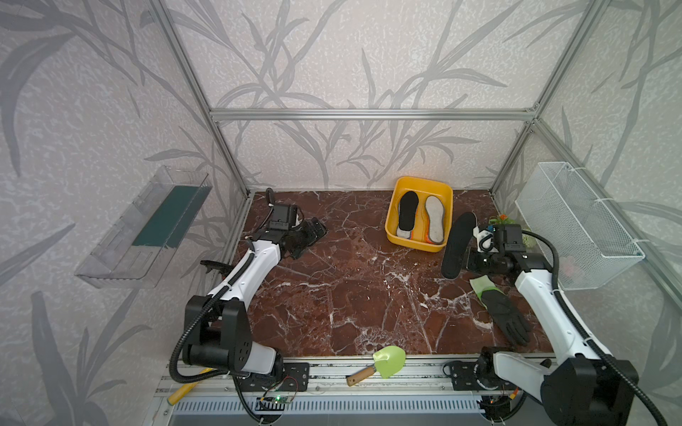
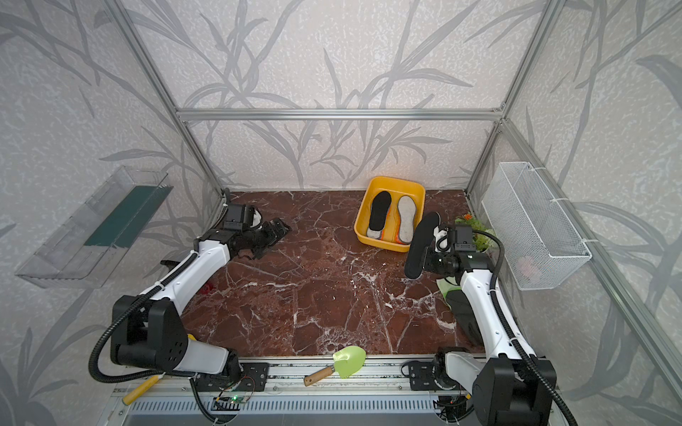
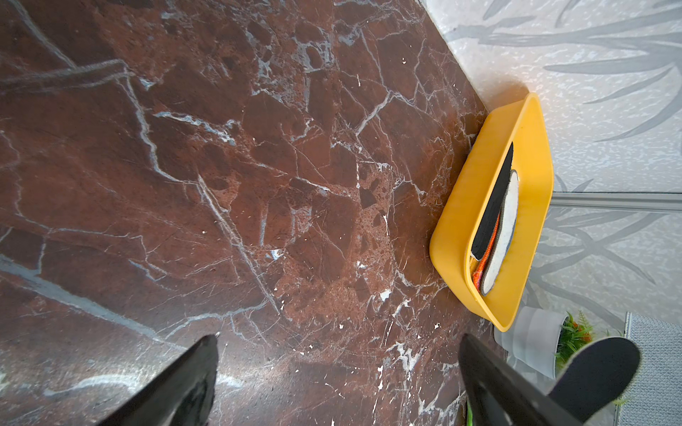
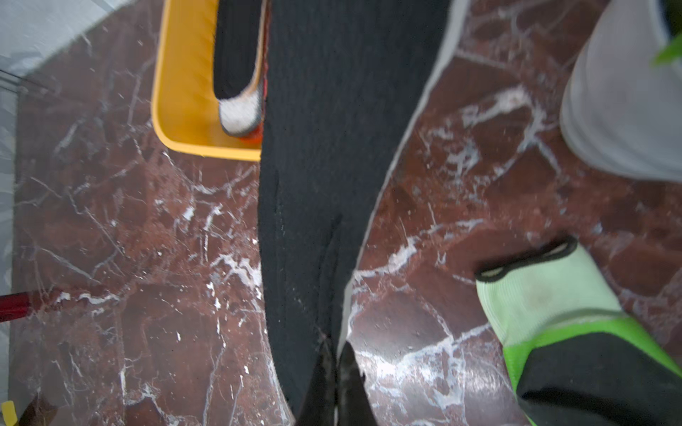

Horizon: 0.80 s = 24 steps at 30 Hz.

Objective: Put the insoles into the storage box
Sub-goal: Pick up the insole from the center of the board, then place the insole in the storage box.

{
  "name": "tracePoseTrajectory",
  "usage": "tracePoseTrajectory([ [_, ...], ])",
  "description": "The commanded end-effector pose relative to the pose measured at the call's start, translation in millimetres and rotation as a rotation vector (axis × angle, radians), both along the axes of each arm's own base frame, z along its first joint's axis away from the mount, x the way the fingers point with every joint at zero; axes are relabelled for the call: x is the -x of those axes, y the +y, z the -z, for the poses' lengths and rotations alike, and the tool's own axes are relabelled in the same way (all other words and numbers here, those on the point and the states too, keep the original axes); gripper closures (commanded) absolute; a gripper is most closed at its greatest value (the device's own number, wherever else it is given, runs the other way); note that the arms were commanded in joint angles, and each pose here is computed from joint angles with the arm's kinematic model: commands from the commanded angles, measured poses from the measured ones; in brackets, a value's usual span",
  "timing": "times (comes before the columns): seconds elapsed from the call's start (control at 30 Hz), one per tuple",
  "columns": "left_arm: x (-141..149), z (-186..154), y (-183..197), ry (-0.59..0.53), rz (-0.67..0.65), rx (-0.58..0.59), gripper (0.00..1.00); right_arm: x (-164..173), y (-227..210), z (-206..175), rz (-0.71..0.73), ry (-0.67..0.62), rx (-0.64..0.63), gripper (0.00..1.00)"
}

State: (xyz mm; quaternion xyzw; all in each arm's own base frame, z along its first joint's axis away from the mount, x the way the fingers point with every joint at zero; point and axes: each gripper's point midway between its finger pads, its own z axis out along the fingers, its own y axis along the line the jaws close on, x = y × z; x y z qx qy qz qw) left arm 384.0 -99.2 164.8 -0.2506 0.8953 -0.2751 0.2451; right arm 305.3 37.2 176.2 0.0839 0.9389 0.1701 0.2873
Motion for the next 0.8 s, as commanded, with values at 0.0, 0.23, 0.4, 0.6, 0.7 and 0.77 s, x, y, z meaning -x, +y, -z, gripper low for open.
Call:
tracePoseTrajectory([
  [0.0,-5.7,-11.2,-3.2,-0.026,0.013,0.002,0.01,-22.7,6.5,-23.1,-0.063,-0.052,0.013,1.00],
  [0.23,-0.9,-17.0,-2.7,-0.042,0.013,0.002,0.01,-85.4,9.8,-27.6,-0.105,-0.010,0.131,1.00],
  [0.4,2.8,-20.7,-4.3,-0.054,0.008,0.020,0.01,-130.8,18.0,-23.2,-0.146,0.023,0.112,1.00],
  [0.6,6.7,-18.8,-2.8,-0.048,0.008,0.011,0.01,-163.8,16.4,-3.4,-0.147,0.121,0.125,1.00],
  [0.7,7.9,-19.3,-1.4,-0.055,0.002,0.007,0.01,-174.1,18.1,14.1,-0.154,0.160,0.115,1.00],
  [0.77,8.2,-17.3,-1.5,-0.051,0.003,0.004,0.01,-179.5,20.1,23.5,-0.163,0.177,0.108,1.00],
])
